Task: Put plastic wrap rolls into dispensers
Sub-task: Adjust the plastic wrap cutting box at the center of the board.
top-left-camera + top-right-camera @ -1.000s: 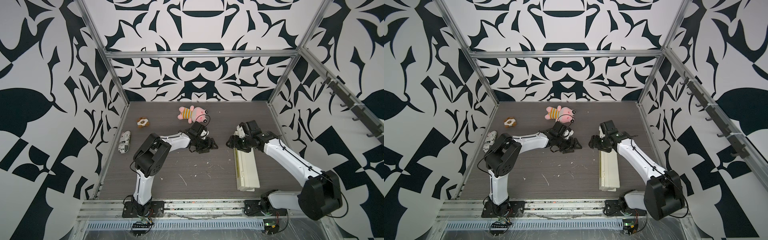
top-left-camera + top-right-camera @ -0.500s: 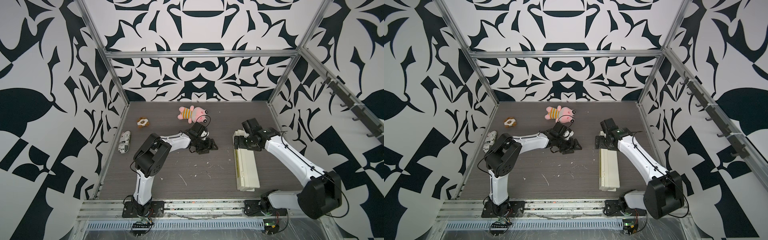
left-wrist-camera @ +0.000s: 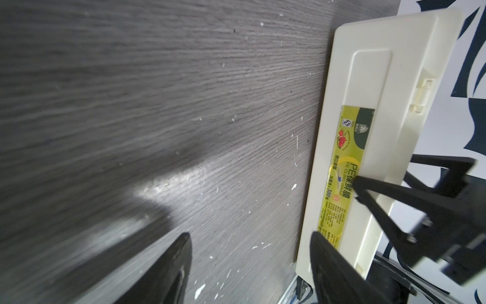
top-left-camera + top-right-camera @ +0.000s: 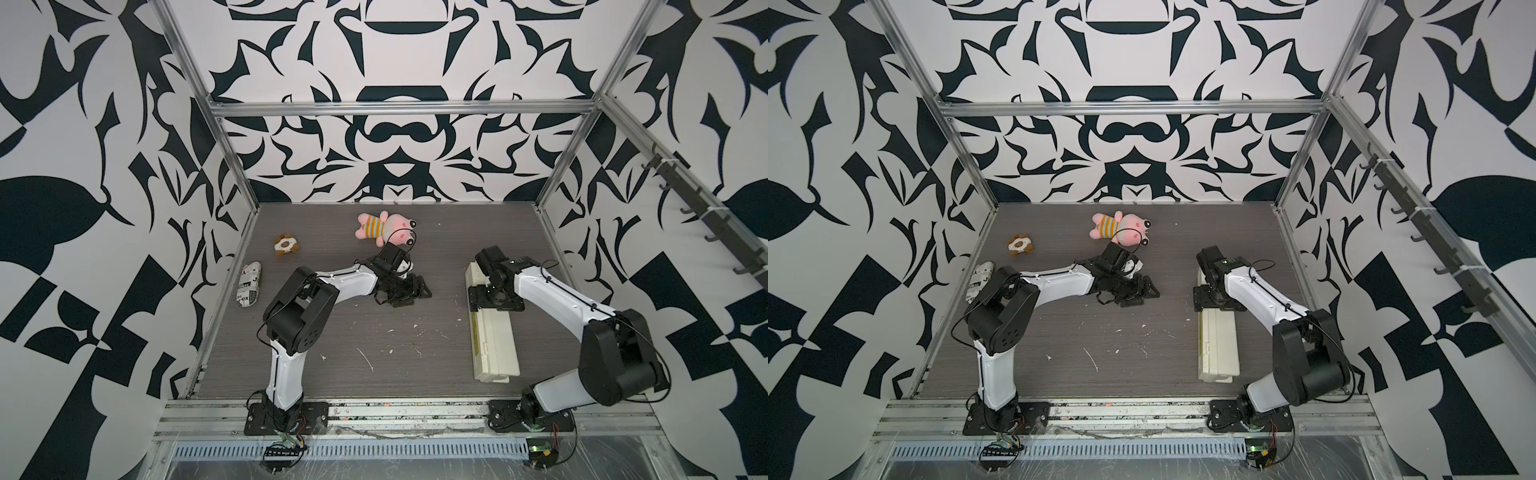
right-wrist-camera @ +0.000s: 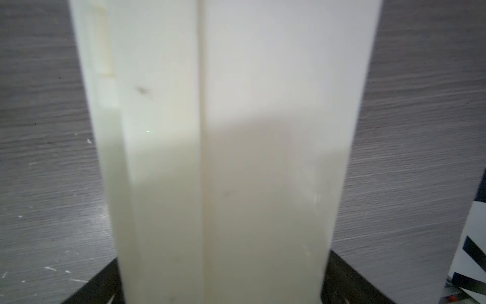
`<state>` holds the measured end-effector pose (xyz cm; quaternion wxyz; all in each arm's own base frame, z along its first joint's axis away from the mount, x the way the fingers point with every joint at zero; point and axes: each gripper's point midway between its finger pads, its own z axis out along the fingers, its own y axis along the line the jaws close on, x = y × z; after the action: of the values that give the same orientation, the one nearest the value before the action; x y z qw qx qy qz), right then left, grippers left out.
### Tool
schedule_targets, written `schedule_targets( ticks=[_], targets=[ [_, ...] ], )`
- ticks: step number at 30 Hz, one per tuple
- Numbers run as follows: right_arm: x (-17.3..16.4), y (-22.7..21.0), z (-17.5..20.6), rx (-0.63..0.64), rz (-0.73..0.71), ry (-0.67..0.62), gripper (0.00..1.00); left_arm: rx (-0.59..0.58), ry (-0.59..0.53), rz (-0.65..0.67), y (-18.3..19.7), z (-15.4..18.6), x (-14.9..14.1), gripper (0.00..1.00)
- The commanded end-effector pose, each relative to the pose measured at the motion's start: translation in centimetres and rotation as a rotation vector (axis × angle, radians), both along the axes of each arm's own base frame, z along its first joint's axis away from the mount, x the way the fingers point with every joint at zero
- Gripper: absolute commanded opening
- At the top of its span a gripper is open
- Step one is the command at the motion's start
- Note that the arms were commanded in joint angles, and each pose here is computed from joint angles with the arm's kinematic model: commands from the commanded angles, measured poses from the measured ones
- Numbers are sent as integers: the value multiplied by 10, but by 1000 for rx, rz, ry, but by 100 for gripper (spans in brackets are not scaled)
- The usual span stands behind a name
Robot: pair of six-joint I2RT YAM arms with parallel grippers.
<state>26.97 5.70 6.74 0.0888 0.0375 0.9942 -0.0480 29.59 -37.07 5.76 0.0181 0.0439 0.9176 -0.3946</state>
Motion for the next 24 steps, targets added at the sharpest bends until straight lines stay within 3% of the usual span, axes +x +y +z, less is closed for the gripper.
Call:
schedule_targets(
  ticks=[1,7,13,24],
  targets=[
    [-6,3,-7,43,-1,24,98,16,-3,-10,5,1,-2,73],
    [-3,38,-12,268,36,-5,84,20,-3,-2,7,1,-1,73],
    [11,79,13,518,75,-99,71,25,-9,21,17,5,4,73],
    [53,159,54,1094,100,-219,67,74,-29,159,80,17,10,73]
  ],
)
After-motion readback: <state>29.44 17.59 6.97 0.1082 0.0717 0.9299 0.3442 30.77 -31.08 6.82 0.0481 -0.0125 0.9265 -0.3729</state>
